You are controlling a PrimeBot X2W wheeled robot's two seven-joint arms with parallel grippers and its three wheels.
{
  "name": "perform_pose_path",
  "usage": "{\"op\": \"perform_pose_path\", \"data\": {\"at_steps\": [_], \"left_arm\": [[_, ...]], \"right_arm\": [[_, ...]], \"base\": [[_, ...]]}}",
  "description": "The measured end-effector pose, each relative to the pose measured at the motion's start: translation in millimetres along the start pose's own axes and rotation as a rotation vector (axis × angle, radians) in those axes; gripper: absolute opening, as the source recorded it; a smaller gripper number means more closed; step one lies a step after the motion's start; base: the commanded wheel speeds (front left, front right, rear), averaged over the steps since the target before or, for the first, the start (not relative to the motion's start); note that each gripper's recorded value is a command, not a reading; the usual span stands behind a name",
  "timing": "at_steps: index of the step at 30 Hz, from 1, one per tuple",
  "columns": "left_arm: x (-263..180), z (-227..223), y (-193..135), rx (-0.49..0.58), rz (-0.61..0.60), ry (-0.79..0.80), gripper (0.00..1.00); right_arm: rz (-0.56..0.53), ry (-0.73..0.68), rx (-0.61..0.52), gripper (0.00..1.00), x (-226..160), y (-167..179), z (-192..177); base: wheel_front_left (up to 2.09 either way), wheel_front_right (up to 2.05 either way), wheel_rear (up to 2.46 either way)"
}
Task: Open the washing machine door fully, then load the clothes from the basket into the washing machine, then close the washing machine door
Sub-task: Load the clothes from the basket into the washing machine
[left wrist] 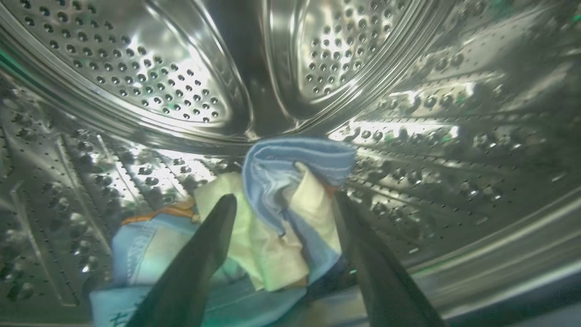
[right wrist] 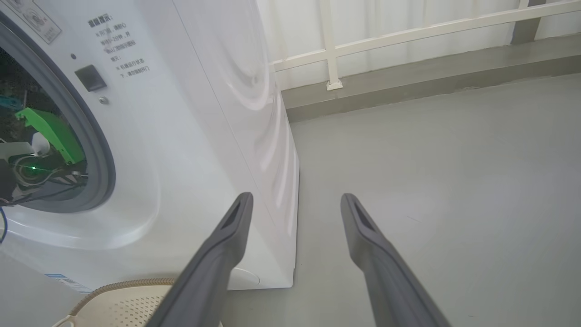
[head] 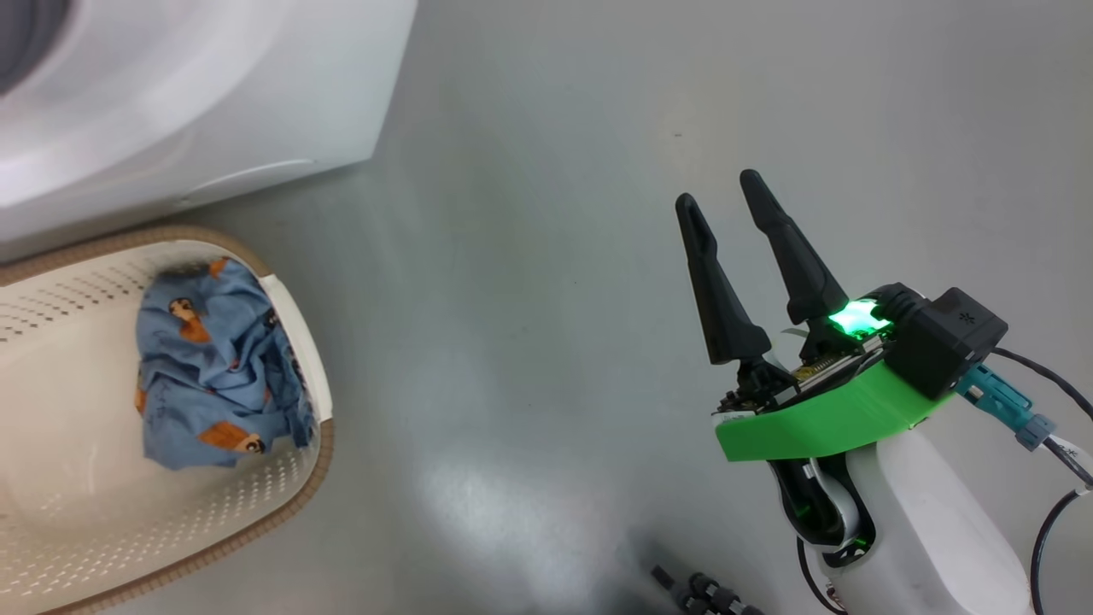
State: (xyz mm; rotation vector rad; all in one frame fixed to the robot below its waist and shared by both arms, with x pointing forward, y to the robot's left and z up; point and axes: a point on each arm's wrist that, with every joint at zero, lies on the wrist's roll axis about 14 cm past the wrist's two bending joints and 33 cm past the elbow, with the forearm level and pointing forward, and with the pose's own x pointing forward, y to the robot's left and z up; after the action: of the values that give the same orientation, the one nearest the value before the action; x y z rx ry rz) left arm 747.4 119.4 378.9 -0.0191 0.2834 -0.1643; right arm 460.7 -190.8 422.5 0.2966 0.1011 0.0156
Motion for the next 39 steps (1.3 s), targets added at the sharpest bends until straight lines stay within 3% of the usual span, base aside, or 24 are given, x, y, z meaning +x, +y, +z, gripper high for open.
{"op": "perform_pose_path", "data": {"at_steps": [4,17,39], "left_arm": [[-7,7,-7,-0.075,0.0,-0.055,1.0],[-37,29,-9,-0.139,0.003,-0.167,1.0],[-133,42,-10,-0.129,0.003,-0.285,1.0]], "right_arm": [[0.009,-0.008,-0.003,1.0,0,1,3],[0.042,-0.049,-0.012,1.0,1,9,20],[0.093,-0.101,-0.046,1.0,-17,16,49]], "base": [[0.0,0.0,0.0],[0.0,0.0,0.0],[0.0,0.0,0.0]]}}
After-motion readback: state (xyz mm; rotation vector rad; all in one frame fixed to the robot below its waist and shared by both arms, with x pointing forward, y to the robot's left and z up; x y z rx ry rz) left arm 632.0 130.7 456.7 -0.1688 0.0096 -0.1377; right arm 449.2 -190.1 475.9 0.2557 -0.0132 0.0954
